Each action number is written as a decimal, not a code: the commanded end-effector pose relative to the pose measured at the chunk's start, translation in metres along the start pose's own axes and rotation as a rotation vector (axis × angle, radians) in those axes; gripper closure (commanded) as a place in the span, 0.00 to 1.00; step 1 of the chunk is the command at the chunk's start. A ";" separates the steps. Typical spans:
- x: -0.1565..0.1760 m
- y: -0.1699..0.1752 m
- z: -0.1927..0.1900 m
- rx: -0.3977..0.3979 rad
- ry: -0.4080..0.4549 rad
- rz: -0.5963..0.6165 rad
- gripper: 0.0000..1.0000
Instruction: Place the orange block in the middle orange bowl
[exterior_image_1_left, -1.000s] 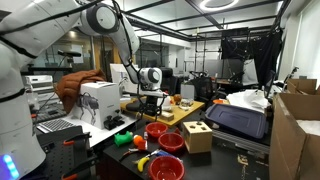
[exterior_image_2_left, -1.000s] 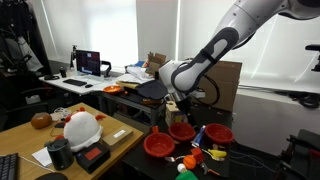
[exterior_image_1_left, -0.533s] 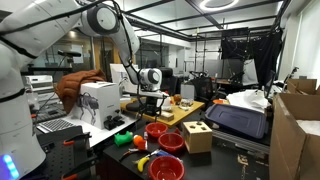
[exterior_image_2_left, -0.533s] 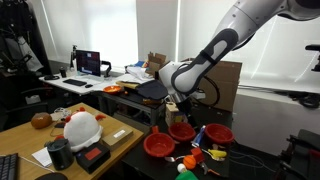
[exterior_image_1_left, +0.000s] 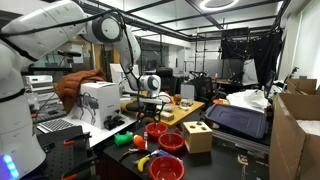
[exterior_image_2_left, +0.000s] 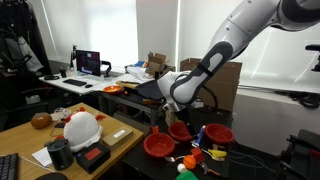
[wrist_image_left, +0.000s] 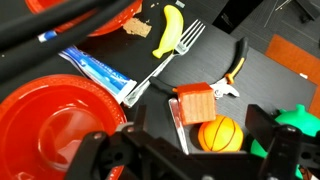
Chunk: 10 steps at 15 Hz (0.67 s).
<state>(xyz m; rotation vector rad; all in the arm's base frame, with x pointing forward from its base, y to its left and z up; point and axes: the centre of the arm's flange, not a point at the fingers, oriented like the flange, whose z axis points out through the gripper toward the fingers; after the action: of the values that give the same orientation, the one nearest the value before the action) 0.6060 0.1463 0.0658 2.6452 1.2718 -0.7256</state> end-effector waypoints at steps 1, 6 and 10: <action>0.028 0.005 0.020 0.002 0.002 -0.034 0.00; 0.049 -0.005 0.061 0.075 0.004 -0.092 0.00; 0.051 -0.008 0.083 0.076 -0.031 -0.102 0.00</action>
<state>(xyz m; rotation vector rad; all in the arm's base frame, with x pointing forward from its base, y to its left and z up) 0.5904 0.1651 -0.0245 2.6376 1.3922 -0.8338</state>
